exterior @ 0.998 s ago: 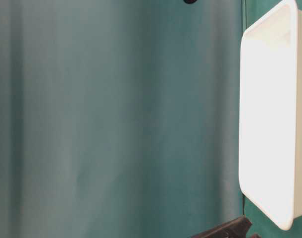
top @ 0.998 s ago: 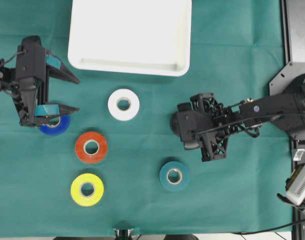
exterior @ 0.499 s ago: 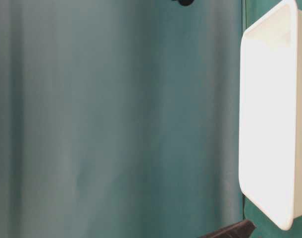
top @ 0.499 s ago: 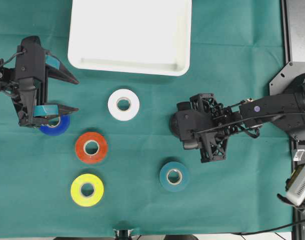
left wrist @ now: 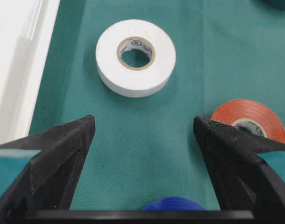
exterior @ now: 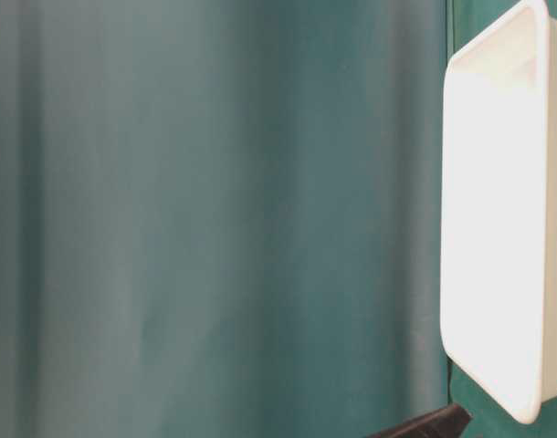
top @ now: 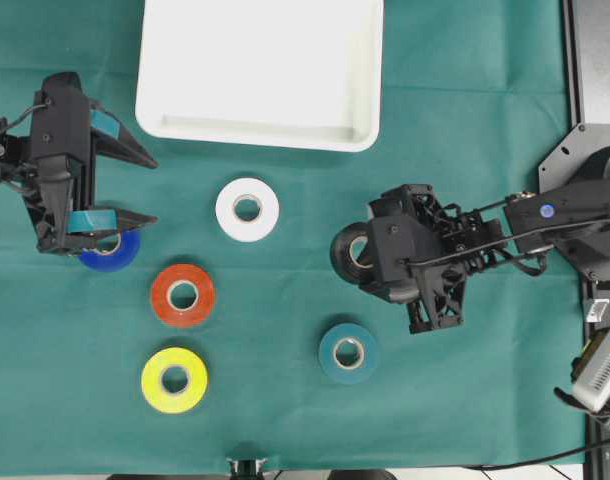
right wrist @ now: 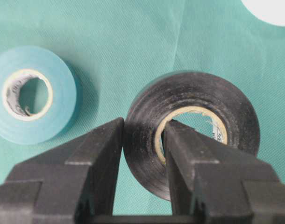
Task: Put the tape alternately from left to right into the white case.
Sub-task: 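Lower the right gripper and grasp the black tape roll by its rim, then carry the black tape roll with the right gripper into the white tray, then release the black roll in the tray and withdraw the right gripper, then move the left gripper over the white tape roll, then lower the left gripper and grasp the white tape roll by its rim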
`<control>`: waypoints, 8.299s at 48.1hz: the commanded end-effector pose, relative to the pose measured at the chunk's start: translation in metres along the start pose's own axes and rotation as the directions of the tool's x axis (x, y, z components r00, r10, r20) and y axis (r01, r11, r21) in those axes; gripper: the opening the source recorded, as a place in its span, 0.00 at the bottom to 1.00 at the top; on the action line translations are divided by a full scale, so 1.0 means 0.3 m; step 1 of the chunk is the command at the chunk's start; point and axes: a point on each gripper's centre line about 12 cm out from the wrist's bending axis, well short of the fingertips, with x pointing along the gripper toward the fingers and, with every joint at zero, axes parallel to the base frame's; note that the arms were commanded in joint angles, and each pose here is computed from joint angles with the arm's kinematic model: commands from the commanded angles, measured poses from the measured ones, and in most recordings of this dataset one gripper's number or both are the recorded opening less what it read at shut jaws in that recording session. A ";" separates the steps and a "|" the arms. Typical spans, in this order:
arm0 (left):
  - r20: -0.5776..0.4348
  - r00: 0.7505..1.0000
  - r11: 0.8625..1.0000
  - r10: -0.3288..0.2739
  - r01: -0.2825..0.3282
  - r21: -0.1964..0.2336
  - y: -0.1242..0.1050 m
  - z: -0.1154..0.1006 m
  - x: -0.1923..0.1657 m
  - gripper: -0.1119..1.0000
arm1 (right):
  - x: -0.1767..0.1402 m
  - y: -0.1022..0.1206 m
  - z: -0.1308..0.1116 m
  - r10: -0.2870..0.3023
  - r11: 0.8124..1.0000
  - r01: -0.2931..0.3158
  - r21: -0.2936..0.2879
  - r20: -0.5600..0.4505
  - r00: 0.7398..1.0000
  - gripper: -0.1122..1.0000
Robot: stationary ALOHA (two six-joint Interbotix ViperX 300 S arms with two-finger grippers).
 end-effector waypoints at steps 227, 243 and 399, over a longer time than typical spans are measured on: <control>0.022 1.000 1.000 -0.005 0.005 0.003 -0.006 0.023 -0.004 0.96 | 0.010 -0.120 0.190 -0.119 0.976 0.139 -0.168 0.125 0.985 0.85; 0.026 1.000 1.000 -0.006 0.006 0.002 -0.007 0.028 -0.004 0.96 | 0.013 -0.122 0.180 -0.121 0.976 0.140 -0.164 0.118 0.986 0.85; -0.212 0.977 0.999 -0.008 0.018 0.045 -0.072 0.015 0.488 0.36 | 0.030 -0.121 0.176 -0.116 0.977 0.134 -0.165 0.114 0.987 0.85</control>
